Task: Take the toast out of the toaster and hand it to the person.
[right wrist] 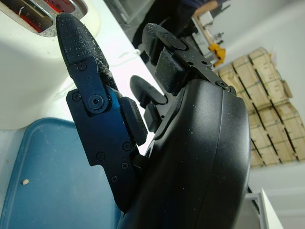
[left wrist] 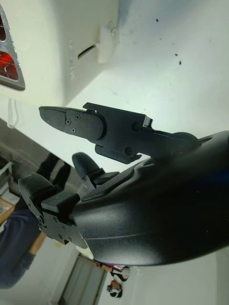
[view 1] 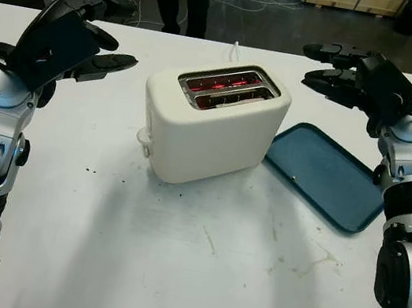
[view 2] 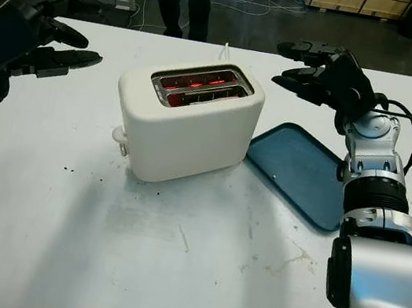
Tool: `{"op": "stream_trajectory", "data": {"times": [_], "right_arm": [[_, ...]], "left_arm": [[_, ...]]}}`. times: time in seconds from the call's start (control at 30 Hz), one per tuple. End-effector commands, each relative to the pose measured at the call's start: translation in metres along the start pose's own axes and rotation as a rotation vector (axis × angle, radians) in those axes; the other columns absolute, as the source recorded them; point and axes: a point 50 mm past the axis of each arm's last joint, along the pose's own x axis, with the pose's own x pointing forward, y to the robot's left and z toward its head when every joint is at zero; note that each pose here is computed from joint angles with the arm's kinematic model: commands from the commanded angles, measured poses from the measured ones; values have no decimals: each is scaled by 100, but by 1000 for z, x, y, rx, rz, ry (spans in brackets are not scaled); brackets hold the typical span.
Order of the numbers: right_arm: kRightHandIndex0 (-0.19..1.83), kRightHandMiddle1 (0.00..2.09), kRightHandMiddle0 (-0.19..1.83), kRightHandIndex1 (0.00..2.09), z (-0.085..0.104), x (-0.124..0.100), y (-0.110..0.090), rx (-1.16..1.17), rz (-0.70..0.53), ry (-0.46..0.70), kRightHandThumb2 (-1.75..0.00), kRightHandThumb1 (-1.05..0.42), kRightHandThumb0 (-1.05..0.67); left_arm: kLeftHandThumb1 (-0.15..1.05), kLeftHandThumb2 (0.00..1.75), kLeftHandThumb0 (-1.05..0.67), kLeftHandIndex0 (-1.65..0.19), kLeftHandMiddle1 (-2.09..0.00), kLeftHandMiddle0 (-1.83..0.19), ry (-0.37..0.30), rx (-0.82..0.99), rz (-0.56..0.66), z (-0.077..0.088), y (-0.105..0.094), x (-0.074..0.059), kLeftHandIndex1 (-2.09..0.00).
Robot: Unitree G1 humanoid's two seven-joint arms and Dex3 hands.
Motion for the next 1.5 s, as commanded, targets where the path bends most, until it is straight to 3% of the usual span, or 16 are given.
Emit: {"op": "stream_trajectory", "data": {"times": [0.0, 1.47], "right_arm": [[57, 0, 71, 44, 4, 1, 0, -1, -9, -18, 0, -85, -82], [62, 1, 72, 38, 4, 0, -1, -38, -12, -20, 0, -85, -81]], "left_arm": [[90, 8, -25, -16, -125, -4, -14, 8, 9, 2, 2, -1, -75], [90, 8, -23, -16, -124, -5, -20, 6, 7, 2, -2, 1, -74]]}}
